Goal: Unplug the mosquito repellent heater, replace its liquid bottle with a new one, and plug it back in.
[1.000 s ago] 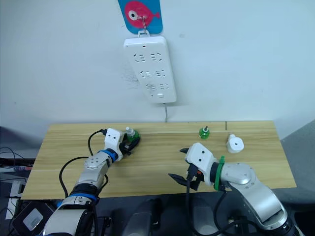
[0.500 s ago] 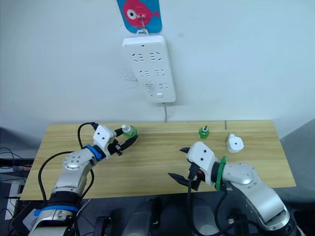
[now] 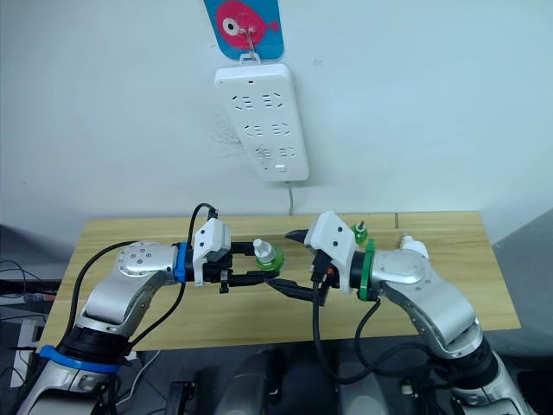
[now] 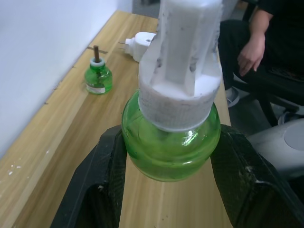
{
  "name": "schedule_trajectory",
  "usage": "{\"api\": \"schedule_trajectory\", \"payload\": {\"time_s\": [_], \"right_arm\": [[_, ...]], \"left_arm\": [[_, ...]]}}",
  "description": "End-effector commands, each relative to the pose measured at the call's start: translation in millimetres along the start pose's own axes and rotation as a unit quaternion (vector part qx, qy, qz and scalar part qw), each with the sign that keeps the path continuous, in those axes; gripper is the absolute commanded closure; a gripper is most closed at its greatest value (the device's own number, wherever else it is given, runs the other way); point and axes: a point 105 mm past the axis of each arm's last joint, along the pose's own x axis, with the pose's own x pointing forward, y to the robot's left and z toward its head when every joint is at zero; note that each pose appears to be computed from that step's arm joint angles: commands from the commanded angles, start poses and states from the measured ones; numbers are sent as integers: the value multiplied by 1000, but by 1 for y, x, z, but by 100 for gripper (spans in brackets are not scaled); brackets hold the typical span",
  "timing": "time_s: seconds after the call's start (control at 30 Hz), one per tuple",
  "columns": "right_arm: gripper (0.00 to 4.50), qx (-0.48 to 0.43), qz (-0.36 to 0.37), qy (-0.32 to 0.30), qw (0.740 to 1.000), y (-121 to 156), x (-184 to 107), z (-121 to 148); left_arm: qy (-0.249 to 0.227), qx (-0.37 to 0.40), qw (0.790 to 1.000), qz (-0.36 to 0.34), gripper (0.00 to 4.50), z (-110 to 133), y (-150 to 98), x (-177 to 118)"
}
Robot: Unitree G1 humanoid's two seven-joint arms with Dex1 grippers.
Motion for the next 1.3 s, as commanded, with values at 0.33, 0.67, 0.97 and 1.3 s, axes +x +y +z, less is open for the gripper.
{"api": "schedule_trajectory", "payload": {"time_s": [0.33,0.67,0.97,1.3], "right_arm": [[128,-14,-21,-22,999,-6,19,5],[343,-48,-24,-18,998,-7,20,3],[343,-31,-56,-54,996,-20,8,14],[343,-7,-52,-64,997,-16,3,15]], "left_arm": [[-9,48,999,-23,228,12,-2,1],[-27,39,998,-29,228,23,-6,3],[-28,51,998,16,75,20,7,-3],[-53,21,998,30,42,28,10,3]]}}
